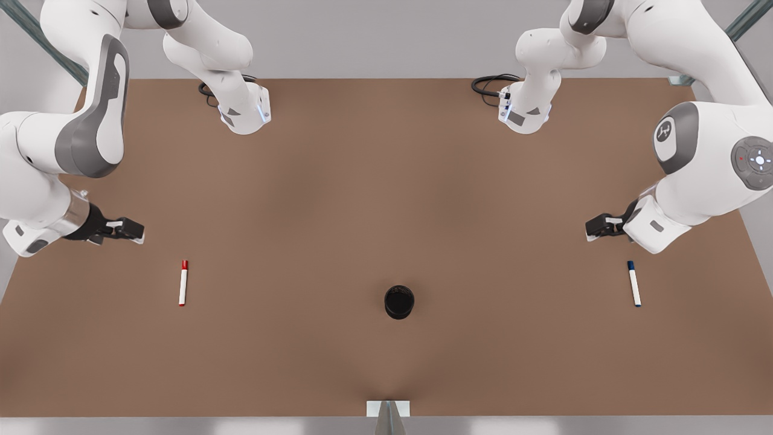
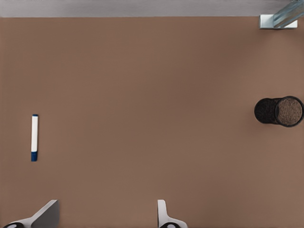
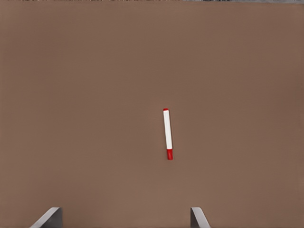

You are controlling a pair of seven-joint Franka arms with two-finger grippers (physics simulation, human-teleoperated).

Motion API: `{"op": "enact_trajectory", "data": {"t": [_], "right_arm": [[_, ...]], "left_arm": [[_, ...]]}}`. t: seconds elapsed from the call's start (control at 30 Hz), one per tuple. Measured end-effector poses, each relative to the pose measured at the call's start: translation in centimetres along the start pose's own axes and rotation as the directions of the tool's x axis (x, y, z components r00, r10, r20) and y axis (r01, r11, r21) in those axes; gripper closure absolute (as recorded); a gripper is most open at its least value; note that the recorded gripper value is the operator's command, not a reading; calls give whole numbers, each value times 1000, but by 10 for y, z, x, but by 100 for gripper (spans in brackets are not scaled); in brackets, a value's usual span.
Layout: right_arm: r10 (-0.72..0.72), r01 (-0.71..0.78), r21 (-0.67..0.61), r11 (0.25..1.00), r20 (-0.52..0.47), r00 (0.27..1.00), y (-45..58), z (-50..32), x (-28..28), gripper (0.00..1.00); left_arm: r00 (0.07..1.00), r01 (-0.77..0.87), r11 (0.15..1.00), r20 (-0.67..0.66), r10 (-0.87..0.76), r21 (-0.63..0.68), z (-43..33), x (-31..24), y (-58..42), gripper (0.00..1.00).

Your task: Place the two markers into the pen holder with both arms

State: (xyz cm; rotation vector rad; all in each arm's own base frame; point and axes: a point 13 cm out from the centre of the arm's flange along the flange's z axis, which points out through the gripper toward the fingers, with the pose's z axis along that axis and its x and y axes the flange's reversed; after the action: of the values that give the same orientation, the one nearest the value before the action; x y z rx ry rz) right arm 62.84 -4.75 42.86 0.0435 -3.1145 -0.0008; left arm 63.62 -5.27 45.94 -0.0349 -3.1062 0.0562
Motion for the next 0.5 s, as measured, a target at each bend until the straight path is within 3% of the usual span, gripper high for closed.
{"op": "enact_trajectory", "data": {"t": [0.2, 0.37, 0.5], "right_arm": [[-20, 20, 13, 1000, -10, 1000, -4, 25, -13, 0], [-40, 41, 2, 999, -87, 995, -3, 133, -39, 0], [-57, 57, -5, 998, -106, 993, 2, 220, -60, 0]], "left_arm": [[998, 39, 999, -46, -39, -14, 49, 1, 27, 0], [981, 170, 985, -93, -172, -27, 171, -2, 122, 0], [974, 222, 975, -44, -222, 6, 246, -22, 194, 2]]}}
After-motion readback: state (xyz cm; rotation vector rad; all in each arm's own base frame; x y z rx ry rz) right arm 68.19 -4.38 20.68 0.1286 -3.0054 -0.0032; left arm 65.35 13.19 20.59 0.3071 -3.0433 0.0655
